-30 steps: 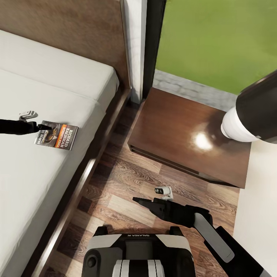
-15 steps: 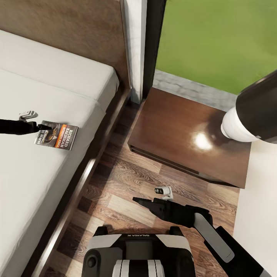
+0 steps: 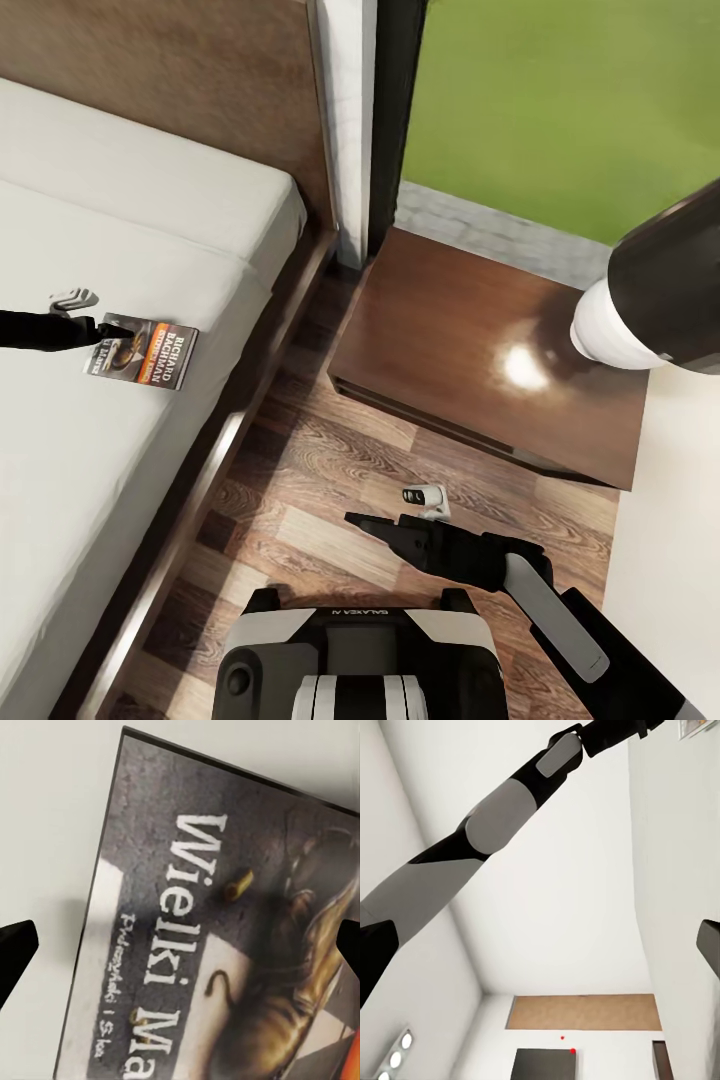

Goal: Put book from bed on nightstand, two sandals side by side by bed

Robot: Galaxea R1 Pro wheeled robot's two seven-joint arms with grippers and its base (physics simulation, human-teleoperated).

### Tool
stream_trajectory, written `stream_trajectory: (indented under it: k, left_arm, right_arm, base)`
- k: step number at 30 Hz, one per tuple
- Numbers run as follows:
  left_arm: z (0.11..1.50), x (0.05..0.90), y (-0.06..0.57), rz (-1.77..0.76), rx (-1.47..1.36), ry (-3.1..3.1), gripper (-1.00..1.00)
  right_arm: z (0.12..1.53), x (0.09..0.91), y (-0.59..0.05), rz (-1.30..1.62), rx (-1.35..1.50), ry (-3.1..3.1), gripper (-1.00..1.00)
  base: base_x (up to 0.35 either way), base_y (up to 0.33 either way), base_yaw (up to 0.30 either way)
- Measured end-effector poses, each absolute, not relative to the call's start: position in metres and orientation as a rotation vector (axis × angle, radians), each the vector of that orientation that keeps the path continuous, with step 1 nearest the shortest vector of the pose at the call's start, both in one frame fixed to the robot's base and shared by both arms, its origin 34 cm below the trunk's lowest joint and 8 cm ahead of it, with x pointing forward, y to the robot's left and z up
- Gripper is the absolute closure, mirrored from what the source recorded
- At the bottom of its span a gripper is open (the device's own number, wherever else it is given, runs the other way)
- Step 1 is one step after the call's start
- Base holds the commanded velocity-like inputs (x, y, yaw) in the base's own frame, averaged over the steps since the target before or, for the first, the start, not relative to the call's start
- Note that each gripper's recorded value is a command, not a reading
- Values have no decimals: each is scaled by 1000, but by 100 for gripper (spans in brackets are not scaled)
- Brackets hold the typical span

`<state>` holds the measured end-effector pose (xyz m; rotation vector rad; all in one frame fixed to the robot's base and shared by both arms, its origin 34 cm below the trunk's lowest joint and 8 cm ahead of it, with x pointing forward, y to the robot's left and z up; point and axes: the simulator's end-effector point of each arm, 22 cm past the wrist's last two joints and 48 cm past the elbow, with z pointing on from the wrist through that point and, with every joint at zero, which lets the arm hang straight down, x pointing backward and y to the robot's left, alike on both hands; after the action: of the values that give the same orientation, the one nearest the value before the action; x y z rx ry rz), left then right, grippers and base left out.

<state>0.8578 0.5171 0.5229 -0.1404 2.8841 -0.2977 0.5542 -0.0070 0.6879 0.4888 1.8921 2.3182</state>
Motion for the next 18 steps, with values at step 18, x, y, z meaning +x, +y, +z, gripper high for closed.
stream_trajectory:
  k: [18]
  left_arm:
    - [523, 856, 520, -292, -142, 2884, -100]
  right_arm:
    - [688, 554, -7, 2318, 489, 1893, -100]
  base:
    - [0, -1, 0]
